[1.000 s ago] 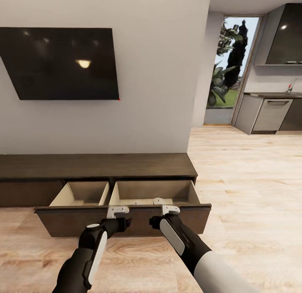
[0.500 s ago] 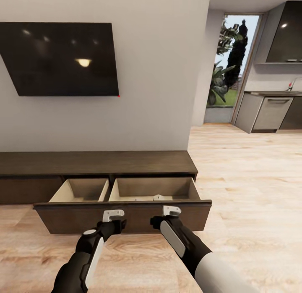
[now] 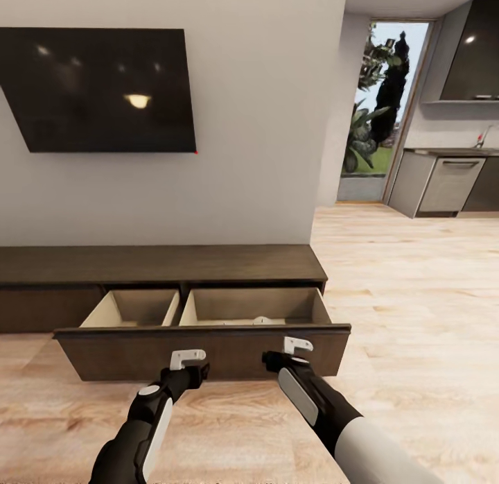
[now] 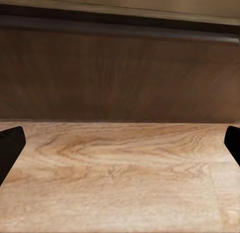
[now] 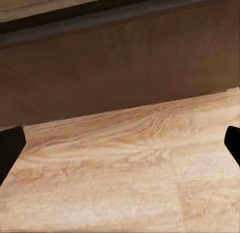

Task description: Place each of the two pumpkins and all three candles from the living room inside a cabinet in the living room (use any cabinet), then make sure every cabinet is closed, and position the cauldron so it is next to a table in the living room.

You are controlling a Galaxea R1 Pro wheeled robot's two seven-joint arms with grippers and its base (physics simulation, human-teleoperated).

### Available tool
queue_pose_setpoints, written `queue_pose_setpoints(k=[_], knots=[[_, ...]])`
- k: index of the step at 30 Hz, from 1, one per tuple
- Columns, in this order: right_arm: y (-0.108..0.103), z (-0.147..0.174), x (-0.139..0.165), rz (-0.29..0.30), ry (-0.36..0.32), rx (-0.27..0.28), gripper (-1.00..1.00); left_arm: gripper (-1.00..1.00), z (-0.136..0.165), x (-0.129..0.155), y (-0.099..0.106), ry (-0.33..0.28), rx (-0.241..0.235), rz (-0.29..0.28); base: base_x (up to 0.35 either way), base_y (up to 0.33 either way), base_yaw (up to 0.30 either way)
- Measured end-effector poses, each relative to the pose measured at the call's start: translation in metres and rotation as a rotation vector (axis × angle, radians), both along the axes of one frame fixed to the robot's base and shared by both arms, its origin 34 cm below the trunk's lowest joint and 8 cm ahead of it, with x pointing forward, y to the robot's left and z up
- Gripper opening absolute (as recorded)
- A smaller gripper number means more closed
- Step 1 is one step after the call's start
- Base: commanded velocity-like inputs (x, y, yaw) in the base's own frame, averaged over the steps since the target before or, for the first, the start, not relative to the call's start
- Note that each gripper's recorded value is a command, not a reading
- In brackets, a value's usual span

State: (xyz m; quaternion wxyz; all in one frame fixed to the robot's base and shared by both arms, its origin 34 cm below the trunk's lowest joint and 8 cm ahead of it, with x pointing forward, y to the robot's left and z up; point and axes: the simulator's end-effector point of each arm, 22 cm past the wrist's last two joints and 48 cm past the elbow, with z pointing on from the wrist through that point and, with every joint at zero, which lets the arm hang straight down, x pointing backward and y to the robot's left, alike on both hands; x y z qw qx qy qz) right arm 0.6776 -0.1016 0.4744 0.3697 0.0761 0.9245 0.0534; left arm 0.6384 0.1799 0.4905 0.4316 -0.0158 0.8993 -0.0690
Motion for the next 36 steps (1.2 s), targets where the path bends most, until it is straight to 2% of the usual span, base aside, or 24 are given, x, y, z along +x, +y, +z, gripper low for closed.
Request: queue_pose_setpoints(k=[7,13,16,18,21,22,25,29,32,36], knots=[[-0.001,-0.028,-0.012,0.013,0.041,-0.011,1.00,1.00,-0.016,-0.004,0.000,0.001,0.001,-0.001,0.000,0.000,0.000],[0.000,-0.043,-0.018,0.024,0.052,-0.020,1.00,1.00,-0.046,-0.016,-0.004,0.039,-0.003,-0.007,0.000,0.000,0.000],[-0.004,-0.044,-0.014,0.033,0.017,-0.054,1.00,1.00,-0.046,-0.011,-0.004,-0.007,-0.003,-0.002,0.000,0.000,0.000],[-0.007,-0.039,-0.005,0.020,-0.046,-0.068,1.00,1.00,-0.046,-0.008,-0.003,-0.042,-0.003,0.003,0.000,0.000,0.000],[-0.008,-0.038,0.001,0.008,-0.098,-0.061,1.00,1.00,-0.051,-0.008,-0.002,-0.055,-0.004,0.005,0.000,0.000,0.000],[-0.001,-0.040,0.001,0.030,-0.111,-0.038,1.00,1.00,-0.053,-0.008,-0.002,-0.059,-0.003,0.005,0.000,0.000,0.000],[0.008,-0.048,-0.003,0.054,-0.100,-0.019,1.00,1.00,-0.058,-0.010,-0.002,-0.056,-0.003,0.007,0.000,0.000,0.000],[0.008,-0.070,-0.021,0.082,0.002,-0.045,1.00,1.00,-0.062,-0.014,-0.002,-0.015,-0.006,0.004,0.000,0.000,0.000],[0.011,-0.075,-0.027,0.093,0.034,-0.049,1.00,1.00,-0.061,-0.026,-0.002,0.098,-0.008,-0.005,0.000,0.000,0.000],[0.015,-0.078,-0.032,0.106,0.062,-0.047,1.00,1.00,-0.053,-0.035,0.000,0.167,-0.009,-0.008,0.000,0.000,0.000]])
